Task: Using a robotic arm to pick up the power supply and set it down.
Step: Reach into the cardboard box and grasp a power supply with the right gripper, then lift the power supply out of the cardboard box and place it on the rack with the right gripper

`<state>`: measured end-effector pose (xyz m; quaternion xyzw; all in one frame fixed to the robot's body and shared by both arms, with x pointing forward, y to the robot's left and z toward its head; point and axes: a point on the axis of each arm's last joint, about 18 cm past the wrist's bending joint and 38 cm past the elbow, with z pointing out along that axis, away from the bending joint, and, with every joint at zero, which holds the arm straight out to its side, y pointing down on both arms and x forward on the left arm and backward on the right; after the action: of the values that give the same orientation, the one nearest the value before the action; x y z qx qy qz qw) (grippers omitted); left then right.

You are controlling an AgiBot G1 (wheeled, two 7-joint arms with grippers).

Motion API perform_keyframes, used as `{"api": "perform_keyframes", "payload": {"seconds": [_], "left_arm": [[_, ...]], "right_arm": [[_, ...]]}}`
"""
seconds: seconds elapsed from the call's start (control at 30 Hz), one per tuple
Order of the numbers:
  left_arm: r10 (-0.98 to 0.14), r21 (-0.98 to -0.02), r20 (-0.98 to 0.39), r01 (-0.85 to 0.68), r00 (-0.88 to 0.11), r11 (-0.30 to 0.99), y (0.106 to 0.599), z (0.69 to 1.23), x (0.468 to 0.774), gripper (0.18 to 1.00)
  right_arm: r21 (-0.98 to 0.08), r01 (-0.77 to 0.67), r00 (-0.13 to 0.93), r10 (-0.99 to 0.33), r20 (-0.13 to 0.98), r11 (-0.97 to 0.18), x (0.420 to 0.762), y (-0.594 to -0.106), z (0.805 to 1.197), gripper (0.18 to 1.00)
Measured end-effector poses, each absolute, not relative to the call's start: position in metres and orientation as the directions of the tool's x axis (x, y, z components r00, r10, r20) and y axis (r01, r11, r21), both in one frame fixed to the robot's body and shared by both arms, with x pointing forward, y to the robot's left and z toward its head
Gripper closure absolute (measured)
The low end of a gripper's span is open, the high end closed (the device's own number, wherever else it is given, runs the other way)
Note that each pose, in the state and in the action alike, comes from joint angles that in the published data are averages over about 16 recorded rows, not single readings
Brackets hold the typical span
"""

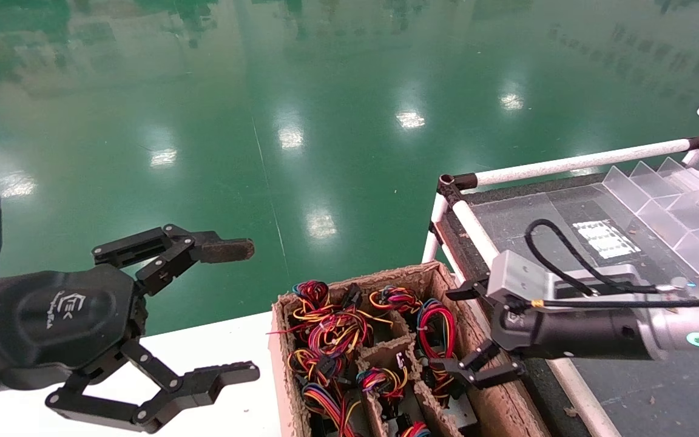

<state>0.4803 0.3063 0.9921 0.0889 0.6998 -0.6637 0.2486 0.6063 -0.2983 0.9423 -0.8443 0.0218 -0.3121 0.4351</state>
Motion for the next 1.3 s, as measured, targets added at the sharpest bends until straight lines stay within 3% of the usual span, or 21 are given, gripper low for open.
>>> {"api": "perform_keyframes", "payload": {"seconds": [0.4, 0.93, 1.3], "left_arm": [[-0.205, -0.885, -0.466, 0.454, -0.861, 0.103, 0.306, 0.992, 0.48, 0.187], [-0.205, -0.885, -0.466, 0.454, -0.861, 0.103, 0.306, 0.992, 0.48, 0.184], [-0.205, -0.885, -0.466, 0.454, -0.861, 0.103, 0.306, 0.992, 0.48, 0.184]], "right_arm": [[-0.727, 0.243, 0.8, -0.292, 0.525, -0.642, 0.624, -0.29, 0.936, 0.355], [-0.739, 0.231, 0.806, -0.302, 0.509, -0.632, 0.622, -0.3, 0.93, 0.726], [-0.781, 0.26, 0.788, -0.344, 0.511, -0.568, 0.611, -0.309, 0.94, 0.895]]}}
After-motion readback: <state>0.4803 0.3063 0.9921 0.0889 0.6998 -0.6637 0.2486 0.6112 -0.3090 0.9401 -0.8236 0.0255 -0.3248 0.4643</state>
